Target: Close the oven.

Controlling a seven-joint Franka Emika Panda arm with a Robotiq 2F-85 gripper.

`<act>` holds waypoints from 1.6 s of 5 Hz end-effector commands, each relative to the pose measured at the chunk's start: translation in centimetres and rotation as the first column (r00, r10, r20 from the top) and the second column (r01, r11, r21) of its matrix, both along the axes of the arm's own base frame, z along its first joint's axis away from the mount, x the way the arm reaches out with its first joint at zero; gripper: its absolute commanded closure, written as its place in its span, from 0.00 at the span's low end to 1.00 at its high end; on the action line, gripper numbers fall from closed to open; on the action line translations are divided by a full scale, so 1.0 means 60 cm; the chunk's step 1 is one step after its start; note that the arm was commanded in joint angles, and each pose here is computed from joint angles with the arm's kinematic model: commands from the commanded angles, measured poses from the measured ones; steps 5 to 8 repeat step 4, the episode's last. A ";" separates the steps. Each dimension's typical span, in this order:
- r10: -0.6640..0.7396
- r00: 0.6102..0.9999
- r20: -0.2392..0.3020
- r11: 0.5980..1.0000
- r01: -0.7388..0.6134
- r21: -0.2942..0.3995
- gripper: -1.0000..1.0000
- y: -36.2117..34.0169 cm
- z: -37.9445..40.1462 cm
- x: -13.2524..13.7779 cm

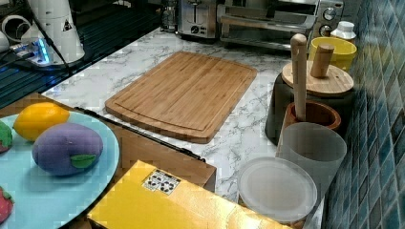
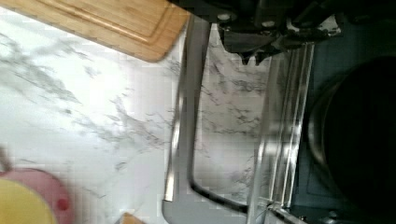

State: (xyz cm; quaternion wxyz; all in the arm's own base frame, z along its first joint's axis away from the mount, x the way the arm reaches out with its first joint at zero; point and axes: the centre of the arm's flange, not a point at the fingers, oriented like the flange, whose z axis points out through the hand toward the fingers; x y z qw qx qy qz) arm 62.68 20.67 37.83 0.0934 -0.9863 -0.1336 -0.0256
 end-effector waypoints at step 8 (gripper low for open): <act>-0.285 0.882 0.375 0.947 0.320 -0.036 1.00 0.231 0.239 -0.072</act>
